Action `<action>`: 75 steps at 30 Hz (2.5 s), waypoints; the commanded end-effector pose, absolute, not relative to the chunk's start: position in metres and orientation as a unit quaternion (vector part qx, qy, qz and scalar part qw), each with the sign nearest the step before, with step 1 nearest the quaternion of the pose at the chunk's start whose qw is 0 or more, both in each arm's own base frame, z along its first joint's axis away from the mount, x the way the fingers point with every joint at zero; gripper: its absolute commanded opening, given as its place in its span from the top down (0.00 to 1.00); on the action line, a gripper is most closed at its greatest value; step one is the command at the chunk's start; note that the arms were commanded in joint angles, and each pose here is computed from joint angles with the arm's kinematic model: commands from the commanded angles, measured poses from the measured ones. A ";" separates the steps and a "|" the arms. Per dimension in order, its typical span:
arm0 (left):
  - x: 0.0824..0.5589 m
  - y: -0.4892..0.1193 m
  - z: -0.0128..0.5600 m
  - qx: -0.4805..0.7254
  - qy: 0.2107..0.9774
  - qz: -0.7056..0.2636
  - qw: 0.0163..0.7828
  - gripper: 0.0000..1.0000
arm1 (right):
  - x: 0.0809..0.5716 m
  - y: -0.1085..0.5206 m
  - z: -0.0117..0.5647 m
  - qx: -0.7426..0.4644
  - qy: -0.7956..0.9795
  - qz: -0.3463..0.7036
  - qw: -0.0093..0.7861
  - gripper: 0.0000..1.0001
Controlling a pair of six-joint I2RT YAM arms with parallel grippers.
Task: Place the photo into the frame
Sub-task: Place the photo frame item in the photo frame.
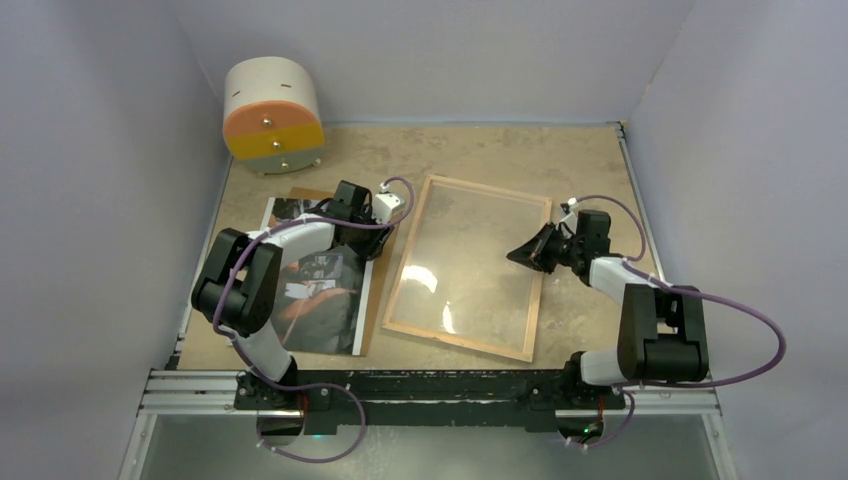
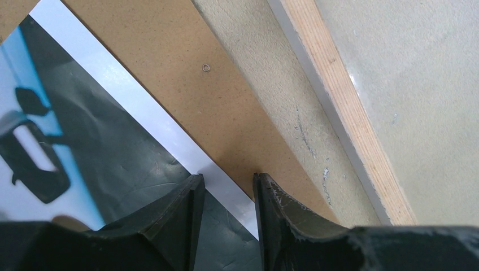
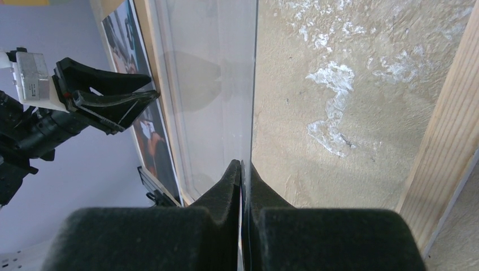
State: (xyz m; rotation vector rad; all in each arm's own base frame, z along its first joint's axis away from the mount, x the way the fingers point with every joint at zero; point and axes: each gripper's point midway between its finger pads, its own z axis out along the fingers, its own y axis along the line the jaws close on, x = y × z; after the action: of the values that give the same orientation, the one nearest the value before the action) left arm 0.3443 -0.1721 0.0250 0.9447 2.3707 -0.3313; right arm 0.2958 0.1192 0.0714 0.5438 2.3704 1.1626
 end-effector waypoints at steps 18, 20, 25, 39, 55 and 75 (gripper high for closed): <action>0.346 -0.184 0.029 0.365 0.873 -0.134 0.294 0.60 | 0.293 0.122 0.088 0.185 0.842 0.442 0.250 1.00; 0.344 -0.187 0.027 0.367 0.873 -0.137 0.292 0.60 | 0.293 0.126 0.090 0.179 0.837 0.455 0.246 1.00; 0.340 -0.197 0.022 0.376 0.870 -0.138 0.288 0.60 | 0.285 0.134 0.094 0.167 0.828 0.484 0.229 1.00; 0.340 -0.206 0.017 0.383 0.868 -0.137 0.286 0.60 | 0.268 0.139 0.099 0.187 0.828 0.499 0.174 1.00; 0.341 -0.210 0.039 0.384 0.858 -0.145 0.308 0.61 | 0.261 0.136 0.096 0.212 0.839 0.477 0.153 1.00; 0.336 -0.223 0.032 0.381 0.857 -0.185 0.294 0.68 | 0.270 0.144 0.110 0.190 0.823 0.515 0.150 1.00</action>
State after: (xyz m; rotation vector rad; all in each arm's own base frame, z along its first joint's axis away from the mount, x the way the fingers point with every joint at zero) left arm 0.3297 -0.2119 0.0267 1.0238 2.3185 -0.4535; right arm 0.2666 0.1361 0.0894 0.6002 2.3994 1.3812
